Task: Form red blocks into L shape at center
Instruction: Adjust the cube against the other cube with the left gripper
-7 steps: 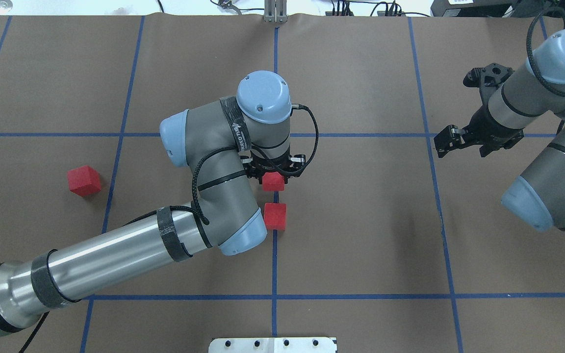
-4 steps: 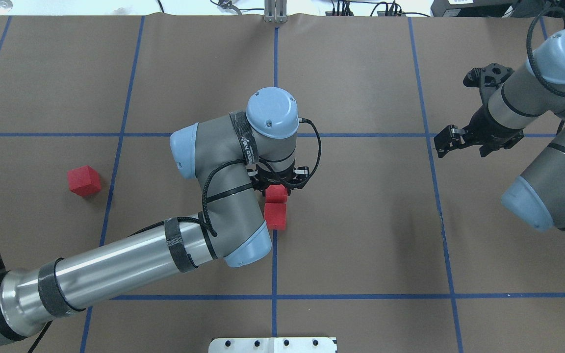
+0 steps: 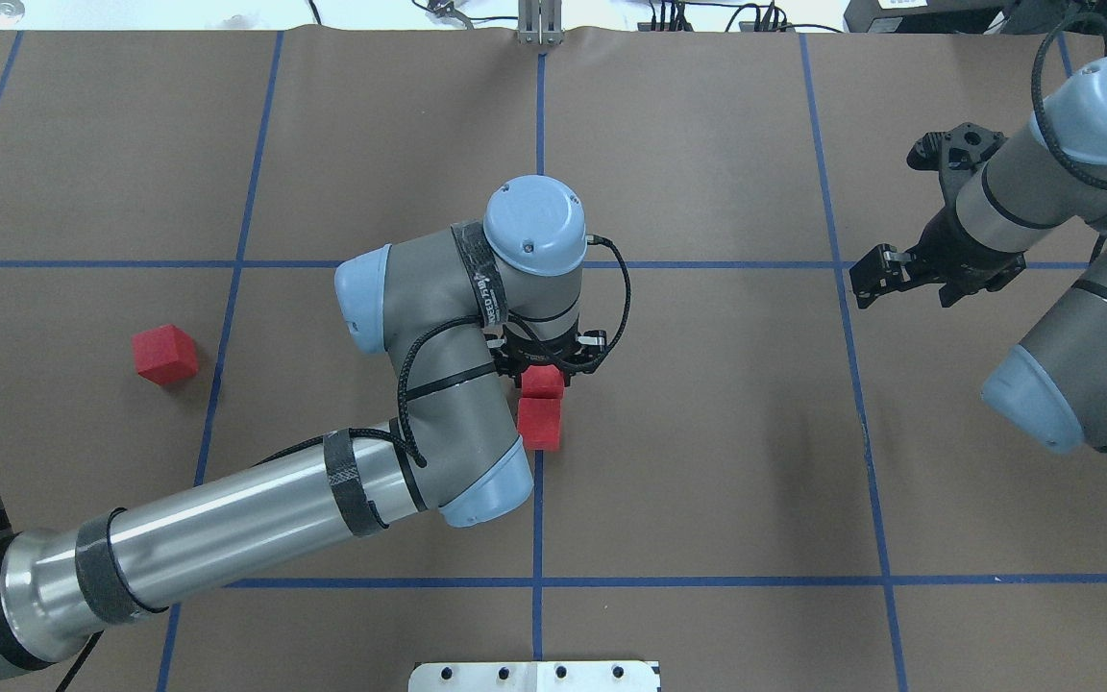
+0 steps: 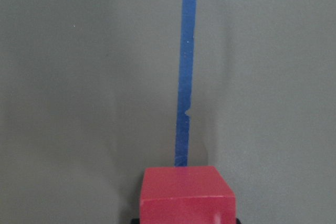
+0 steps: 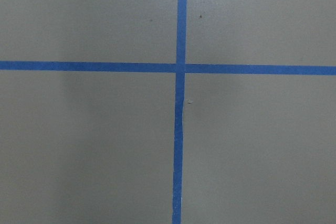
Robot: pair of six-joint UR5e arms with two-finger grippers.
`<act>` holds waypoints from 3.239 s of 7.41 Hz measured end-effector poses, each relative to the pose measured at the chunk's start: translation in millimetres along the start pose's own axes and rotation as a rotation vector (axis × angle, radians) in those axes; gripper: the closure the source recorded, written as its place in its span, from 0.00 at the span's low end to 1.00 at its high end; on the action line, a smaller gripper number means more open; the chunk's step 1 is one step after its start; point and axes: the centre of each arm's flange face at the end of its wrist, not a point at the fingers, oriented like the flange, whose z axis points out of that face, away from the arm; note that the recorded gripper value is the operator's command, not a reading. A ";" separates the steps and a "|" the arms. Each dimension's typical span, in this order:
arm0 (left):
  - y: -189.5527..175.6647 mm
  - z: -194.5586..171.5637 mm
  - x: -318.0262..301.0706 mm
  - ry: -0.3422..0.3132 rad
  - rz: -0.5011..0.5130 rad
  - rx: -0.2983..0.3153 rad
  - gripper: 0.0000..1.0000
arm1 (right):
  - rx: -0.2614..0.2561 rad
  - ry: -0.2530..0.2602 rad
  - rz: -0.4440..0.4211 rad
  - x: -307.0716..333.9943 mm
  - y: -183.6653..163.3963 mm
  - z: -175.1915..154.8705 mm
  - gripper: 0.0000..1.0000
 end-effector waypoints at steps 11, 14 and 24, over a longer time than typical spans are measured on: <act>4.2 1.7 0.8 0.001 0.025 -0.002 1.00 | 0.002 -0.004 -0.003 -1.8 0.2 -1.9 0.01; 6.6 3.3 1.6 0.000 0.034 -0.005 1.00 | 0.002 -0.004 -0.003 -1.8 0.2 -2.0 0.01; 10.0 9.4 -0.4 -0.006 0.034 -0.013 0.35 | 0.004 -0.006 -0.003 -2.7 0.7 -3.5 0.01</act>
